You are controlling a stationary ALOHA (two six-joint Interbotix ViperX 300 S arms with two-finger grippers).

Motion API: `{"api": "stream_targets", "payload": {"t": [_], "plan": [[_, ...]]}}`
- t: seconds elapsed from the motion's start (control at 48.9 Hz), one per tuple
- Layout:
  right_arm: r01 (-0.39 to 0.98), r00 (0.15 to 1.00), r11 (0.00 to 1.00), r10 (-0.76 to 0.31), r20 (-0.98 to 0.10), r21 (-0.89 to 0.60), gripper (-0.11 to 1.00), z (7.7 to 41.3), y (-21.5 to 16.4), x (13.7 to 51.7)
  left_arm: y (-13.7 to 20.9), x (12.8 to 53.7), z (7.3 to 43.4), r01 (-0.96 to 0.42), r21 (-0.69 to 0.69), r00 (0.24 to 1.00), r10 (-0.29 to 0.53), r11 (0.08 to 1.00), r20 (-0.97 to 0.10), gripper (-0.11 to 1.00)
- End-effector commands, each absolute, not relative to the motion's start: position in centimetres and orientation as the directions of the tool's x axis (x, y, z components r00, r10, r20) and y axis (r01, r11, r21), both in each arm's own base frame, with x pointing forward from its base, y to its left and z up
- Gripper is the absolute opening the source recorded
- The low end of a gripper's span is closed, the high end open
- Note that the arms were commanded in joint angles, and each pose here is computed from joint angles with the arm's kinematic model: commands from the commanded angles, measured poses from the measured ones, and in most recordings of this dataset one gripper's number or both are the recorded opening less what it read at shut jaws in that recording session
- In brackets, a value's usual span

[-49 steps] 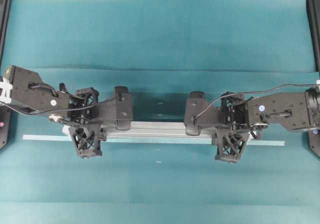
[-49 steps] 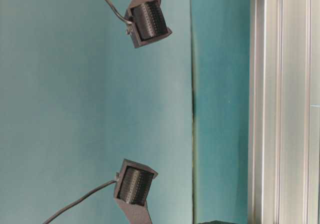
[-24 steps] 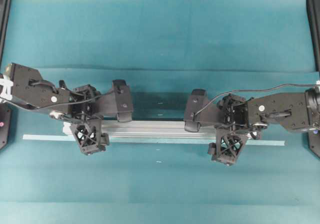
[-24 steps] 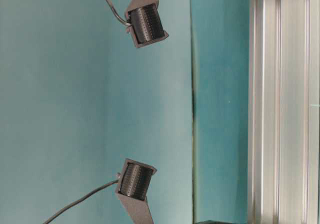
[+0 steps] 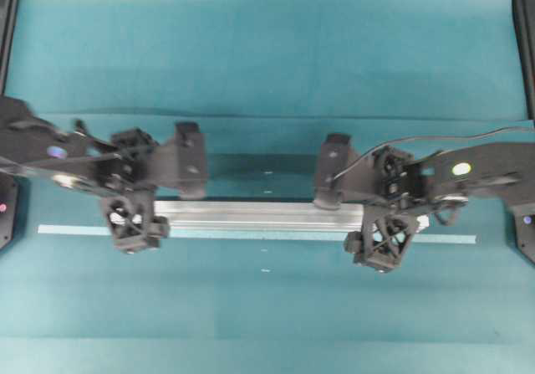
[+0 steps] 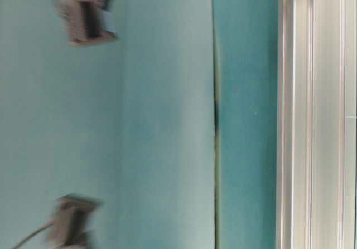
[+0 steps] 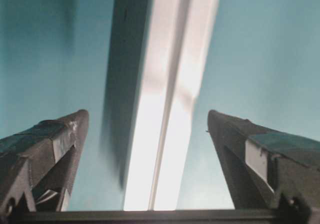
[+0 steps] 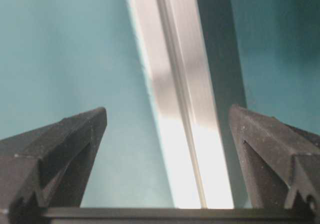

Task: Lift the metal rail with both hands and move it towards you.
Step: 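Set the rail down and open both grippers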

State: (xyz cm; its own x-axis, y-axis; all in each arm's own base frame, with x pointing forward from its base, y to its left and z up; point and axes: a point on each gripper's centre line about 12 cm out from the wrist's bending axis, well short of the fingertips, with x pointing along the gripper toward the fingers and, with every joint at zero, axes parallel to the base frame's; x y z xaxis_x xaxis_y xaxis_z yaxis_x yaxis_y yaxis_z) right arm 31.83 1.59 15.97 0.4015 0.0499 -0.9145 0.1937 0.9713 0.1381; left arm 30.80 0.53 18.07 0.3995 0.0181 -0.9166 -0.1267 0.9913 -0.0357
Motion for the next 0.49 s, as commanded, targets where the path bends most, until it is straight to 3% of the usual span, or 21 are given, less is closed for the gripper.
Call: {"api": "stream_targets", "payload": {"t": [0.0,0.266,0.471], "plan": [[0.183,0.466,0.971,0.051,-0.883,0.152,0.99,18.2,1.5,31.8,0.4,30.3,20.9,-0.113,-0.04,0.469,0.018,0.993,-0.883,0.98],[0.15,0.608,0.975,0.041,-0.793,0.166,0.99,22.9,1.2,30.1,0.4,28.0,26.4,-0.095,-0.05,0.624,0.02,0.994,-0.782,0.98],[0.116,0.699,0.981,0.031,-0.715,0.155,0.99,25.1,1.0,28.4,0.4,25.8,28.3,-0.089,-0.061,0.708,0.02,0.994,-0.706,0.97]]}}
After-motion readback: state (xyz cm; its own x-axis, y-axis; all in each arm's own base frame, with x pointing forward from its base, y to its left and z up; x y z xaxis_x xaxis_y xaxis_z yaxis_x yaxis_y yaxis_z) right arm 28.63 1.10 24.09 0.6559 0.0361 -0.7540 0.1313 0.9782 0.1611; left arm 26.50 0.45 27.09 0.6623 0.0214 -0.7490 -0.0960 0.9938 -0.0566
